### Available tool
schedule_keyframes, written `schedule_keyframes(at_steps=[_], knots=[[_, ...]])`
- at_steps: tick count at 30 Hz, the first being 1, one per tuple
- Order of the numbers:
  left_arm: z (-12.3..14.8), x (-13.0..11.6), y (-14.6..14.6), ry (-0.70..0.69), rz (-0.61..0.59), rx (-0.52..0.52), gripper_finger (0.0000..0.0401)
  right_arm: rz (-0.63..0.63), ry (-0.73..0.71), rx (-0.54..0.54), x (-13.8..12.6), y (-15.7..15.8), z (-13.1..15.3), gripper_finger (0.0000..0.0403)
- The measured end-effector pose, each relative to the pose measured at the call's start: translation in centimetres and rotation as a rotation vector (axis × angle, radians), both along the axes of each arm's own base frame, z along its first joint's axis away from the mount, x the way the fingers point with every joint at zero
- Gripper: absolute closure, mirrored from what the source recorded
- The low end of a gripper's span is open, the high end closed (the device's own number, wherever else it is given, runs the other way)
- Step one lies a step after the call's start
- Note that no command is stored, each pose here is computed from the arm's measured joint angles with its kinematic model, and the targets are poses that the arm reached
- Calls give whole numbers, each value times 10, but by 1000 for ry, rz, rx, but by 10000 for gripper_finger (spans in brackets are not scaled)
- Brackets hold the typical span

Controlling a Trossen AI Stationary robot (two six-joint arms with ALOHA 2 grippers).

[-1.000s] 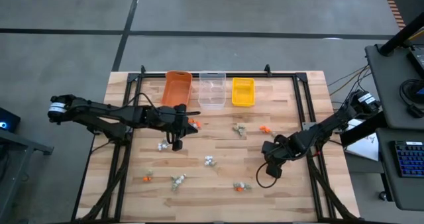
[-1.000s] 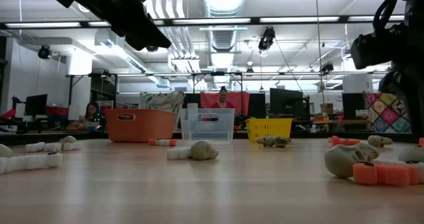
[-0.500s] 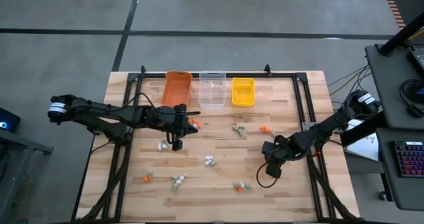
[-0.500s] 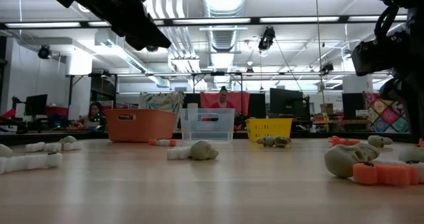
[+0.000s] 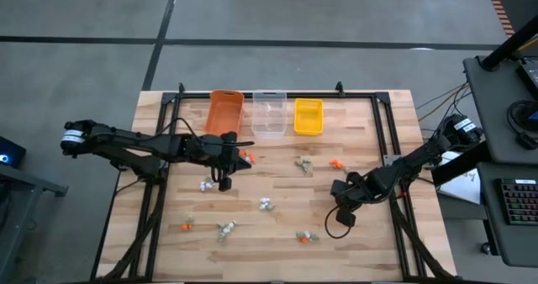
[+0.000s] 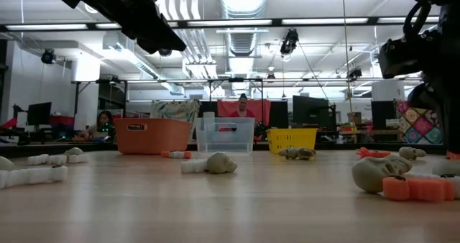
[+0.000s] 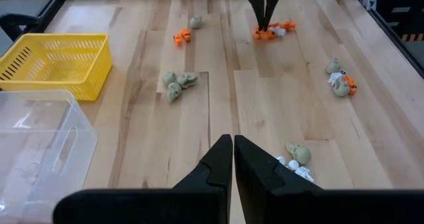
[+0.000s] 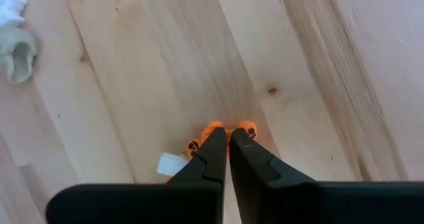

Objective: Sort Halloween decoration
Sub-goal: Put the orange skeleton toy into the yellow bin

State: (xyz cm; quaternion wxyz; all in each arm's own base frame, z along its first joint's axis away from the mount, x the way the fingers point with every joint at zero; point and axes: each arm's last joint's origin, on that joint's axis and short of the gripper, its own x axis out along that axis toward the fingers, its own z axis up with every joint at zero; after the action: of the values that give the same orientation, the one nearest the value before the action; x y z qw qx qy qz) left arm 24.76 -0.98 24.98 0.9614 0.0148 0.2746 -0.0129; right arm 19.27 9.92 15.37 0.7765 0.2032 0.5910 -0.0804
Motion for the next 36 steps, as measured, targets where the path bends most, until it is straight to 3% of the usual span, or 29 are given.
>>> schedule_keyframes(at_steps=[16,19,23,25,30,36], knots=[[0,0,0,-2,0,1,401,-14,-148,-71,20,4,28,394],[1,1,0,-17,-1,0,401,-141,-135,-45,24,-4,27,394],[2,1,0,-29,-1,0,401,-474,-78,71,31,-20,23,394],[3,1,0,-29,-1,0,401,-544,-39,151,37,-24,24,394],[2,1,0,-28,0,0,401,-481,26,182,64,-16,27,394],[2,1,0,-29,-16,26,401,-450,378,-24,83,-9,25,394]])
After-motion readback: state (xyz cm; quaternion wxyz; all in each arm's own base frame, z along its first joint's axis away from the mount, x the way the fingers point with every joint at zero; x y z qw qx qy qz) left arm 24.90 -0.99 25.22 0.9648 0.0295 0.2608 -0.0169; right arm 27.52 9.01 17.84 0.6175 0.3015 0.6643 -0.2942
